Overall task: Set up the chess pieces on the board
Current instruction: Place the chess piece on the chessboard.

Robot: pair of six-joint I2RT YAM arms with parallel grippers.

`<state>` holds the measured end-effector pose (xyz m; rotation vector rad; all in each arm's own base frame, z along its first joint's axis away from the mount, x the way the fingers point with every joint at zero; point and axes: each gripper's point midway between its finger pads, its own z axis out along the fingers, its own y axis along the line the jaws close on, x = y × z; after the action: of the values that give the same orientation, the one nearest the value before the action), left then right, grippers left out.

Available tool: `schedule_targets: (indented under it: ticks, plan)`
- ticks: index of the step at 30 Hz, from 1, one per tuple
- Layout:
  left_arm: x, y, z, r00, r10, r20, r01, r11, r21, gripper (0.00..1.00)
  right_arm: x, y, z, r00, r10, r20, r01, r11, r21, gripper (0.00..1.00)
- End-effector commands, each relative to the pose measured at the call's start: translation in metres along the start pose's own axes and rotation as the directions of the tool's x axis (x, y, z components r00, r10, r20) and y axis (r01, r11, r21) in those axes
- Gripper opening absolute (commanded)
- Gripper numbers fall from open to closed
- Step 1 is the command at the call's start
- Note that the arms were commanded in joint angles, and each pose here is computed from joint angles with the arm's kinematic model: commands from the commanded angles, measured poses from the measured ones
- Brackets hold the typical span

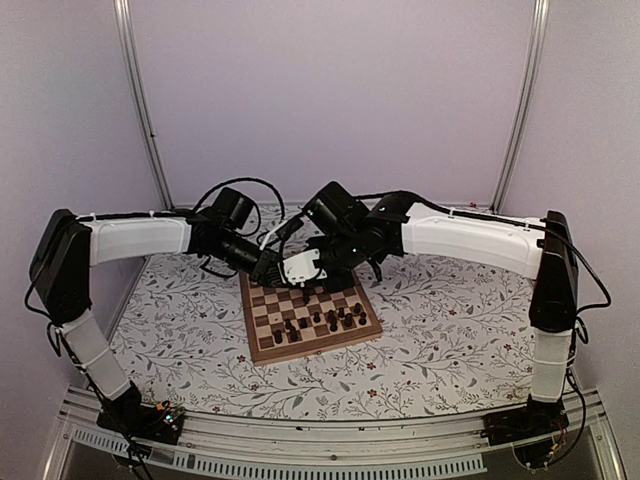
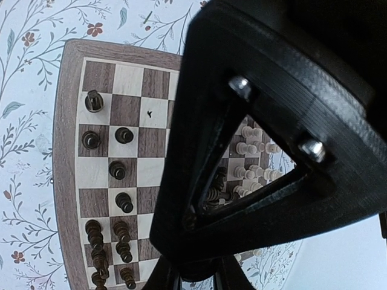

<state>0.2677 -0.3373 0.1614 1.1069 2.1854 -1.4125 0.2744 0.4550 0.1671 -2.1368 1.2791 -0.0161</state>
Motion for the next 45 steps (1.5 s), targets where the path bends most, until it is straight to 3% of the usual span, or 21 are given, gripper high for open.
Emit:
schedule_targets:
  ticks: [1, 4, 8, 12, 16, 19, 24, 39, 45]
  plan:
    - [-0.024, -0.006, -0.018, 0.989, 0.141, 0.046, -0.135, 0.984, -0.118, 0.28, -0.004, 0.0, 0.0, 0.993, 0.102, 0.055, -0.101, 0.994, -0.033, 0.12]
    - [-0.041, -0.026, -0.046, 0.948, 0.296, 0.115, -0.269, 0.941, -0.203, 0.37, 0.001, -0.011, -0.015, 0.955, 0.251, 0.158, -0.239, 0.967, -0.091, 0.11]
    - [-0.06, -0.048, -0.077, 0.841, 0.498, 0.209, -0.404, 0.837, -0.37, 0.42, 0.008, -0.02, -0.043, 0.809, 0.498, 0.314, -0.433, 0.865, -0.256, 0.11]
    - [-0.075, -0.085, -0.088, 0.679, 0.667, 0.308, -0.495, 0.725, -0.48, 0.46, 0.014, -0.024, -0.069, 0.665, 0.628, 0.405, -0.489, 0.775, -0.399, 0.11]
    - [-0.073, -0.106, -0.075, 0.586, 0.754, 0.296, -0.564, 0.642, -0.519, 0.48, 0.013, -0.024, -0.091, 0.524, 0.722, 0.453, -0.466, 0.688, -0.557, 0.1]
    - [-0.075, -0.106, -0.065, 0.583, 0.758, 0.292, -0.554, 0.634, -0.539, 0.49, 0.011, -0.022, -0.099, 0.472, 0.759, 0.449, -0.441, 0.644, -0.625, 0.11]
    - [-0.078, -0.106, -0.042, 0.588, 0.744, 0.316, -0.558, 0.657, -0.507, 0.5, 0.008, -0.018, -0.1, 0.448, 0.776, 0.444, -0.421, 0.621, -0.662, 0.11]
    - [-0.079, -0.093, -0.014, 0.643, 0.704, 0.302, -0.558, 0.701, -0.445, 0.44, 0.007, -0.014, -0.103, 0.444, 0.777, 0.446, -0.412, 0.619, -0.669, 0.13]
    - [-0.081, -0.091, -0.006, 0.655, 0.692, 0.304, -0.56, 0.714, -0.42, 0.36, 0.007, -0.013, -0.103, 0.446, 0.775, 0.448, -0.406, 0.621, -0.67, 0.14]
